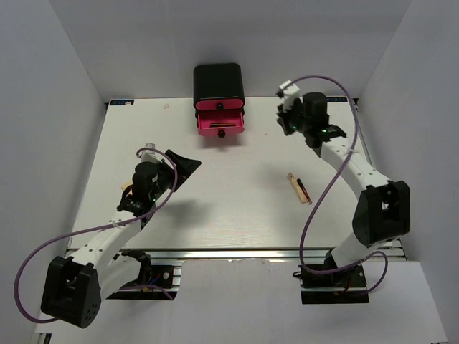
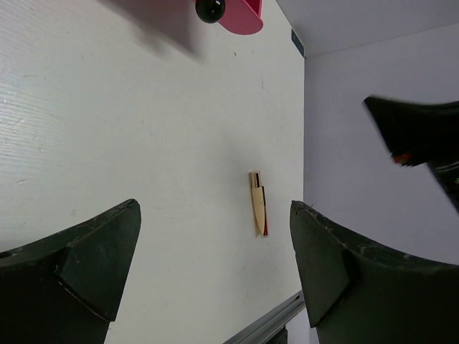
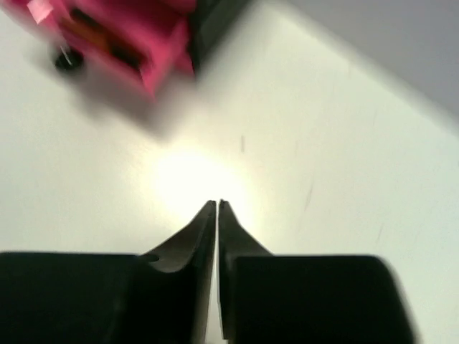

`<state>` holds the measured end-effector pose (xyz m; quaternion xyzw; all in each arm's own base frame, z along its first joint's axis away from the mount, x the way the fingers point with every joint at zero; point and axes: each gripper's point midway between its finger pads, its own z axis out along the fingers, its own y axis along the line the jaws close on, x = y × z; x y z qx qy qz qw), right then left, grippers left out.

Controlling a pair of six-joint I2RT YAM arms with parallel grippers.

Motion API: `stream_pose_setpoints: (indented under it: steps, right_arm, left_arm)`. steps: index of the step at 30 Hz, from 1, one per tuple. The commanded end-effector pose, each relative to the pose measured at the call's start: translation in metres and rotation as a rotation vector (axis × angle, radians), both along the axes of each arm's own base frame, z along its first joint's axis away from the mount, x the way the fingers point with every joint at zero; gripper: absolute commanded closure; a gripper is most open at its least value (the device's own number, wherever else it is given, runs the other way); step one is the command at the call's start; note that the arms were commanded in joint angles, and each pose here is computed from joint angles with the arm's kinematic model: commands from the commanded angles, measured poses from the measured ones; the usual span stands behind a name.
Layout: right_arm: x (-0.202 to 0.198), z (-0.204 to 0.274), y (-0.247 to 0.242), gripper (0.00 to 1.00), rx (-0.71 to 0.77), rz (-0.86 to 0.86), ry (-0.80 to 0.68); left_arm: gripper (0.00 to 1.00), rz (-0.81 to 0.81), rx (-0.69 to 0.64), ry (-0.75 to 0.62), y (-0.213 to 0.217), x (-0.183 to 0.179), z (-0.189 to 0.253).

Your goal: Organize the makeup

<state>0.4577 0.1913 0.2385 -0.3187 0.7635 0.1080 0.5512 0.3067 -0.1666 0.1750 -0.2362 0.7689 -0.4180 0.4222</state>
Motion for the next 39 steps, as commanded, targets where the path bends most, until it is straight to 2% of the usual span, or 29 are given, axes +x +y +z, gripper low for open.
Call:
stream_pose_setpoints:
  steps: [1,3,5,7,11,15,24,39]
  right_arm:
    - [-0.059,-0.06,-0.041,0.87,0.073,-0.064,0.35]
    - [-0.085,-0.082,-0.068,0.84,0.081,-0.096,0.466]
    - [-0.1,-0.095,-0.085,0.83,0.058,-0.114,0.51]
    - [-0.122,-0.107,-0.096,0.78,-0.007,-0.096,0.542]
    - [-0.143,-0.13,-0.113,0.67,-0.103,-0.125,0.592]
    - [-0.156,-0.156,-0.118,0.58,-0.136,-0.142,0.659]
    - [-0.13,-0.175,-0.13,0.58,-0.177,-0.224,0.671]
    - [-0.128,-0.207,-0.129,0.58,-0.181,-0.24,0.734]
  left_arm:
    - [0.07,-0.02,-0.01,-0.046,-0.003,0.004,0.012]
    - [0.07,-0.032,-0.023,-0.049,-0.006,0.005,0.012]
    - [0.07,-0.042,-0.03,-0.036,-0.009,0.007,0.009]
    - [0.07,-0.055,-0.033,-0.028,-0.011,0.007,0.008]
    - [0.07,-0.058,-0.036,-0.023,-0.012,0.007,0.005]
    - [0.07,-0.064,-0.044,-0.017,-0.013,0.006,0.003]
    - [0.07,-0.055,-0.036,-0.008,-0.011,0.003,-0.001]
    - [0.07,-0.048,0.015,-0.031,-0.008,0.012,0.01]
